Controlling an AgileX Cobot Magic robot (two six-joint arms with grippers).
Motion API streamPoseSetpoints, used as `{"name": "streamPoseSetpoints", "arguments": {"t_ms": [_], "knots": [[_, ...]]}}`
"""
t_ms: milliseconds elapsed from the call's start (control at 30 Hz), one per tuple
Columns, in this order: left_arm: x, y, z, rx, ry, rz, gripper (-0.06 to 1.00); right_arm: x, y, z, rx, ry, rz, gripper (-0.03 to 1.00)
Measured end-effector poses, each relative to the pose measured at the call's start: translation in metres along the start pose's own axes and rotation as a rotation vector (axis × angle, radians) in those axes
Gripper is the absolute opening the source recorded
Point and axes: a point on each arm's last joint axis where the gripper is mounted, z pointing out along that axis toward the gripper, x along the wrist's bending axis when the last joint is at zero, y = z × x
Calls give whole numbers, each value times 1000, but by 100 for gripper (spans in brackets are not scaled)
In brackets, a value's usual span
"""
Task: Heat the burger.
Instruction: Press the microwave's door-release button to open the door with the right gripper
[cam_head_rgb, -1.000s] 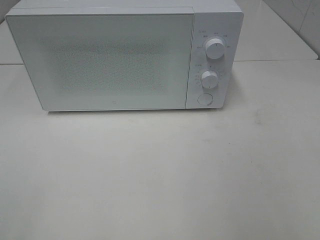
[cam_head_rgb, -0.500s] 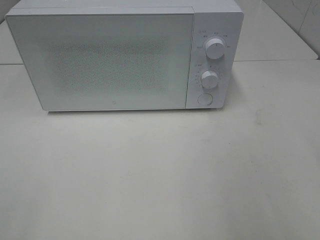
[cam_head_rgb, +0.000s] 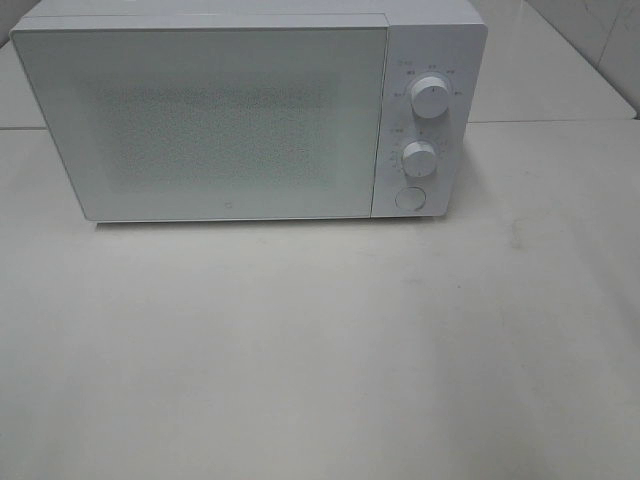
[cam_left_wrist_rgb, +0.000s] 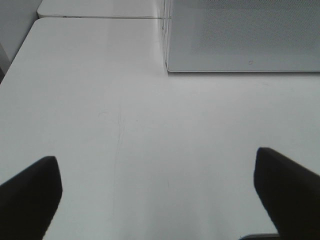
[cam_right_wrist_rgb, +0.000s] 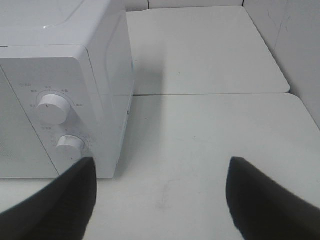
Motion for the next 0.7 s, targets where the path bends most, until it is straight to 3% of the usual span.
{"name": "streamPoseSetpoints", "arguments": {"t_ms": [467, 700], "knots": [[0, 0, 0, 0, 0, 0, 98, 0, -7, 54, -40, 9, 0, 71], [0, 0, 0, 0, 0, 0, 98, -1, -40, 68, -98, 18, 1, 71]]}}
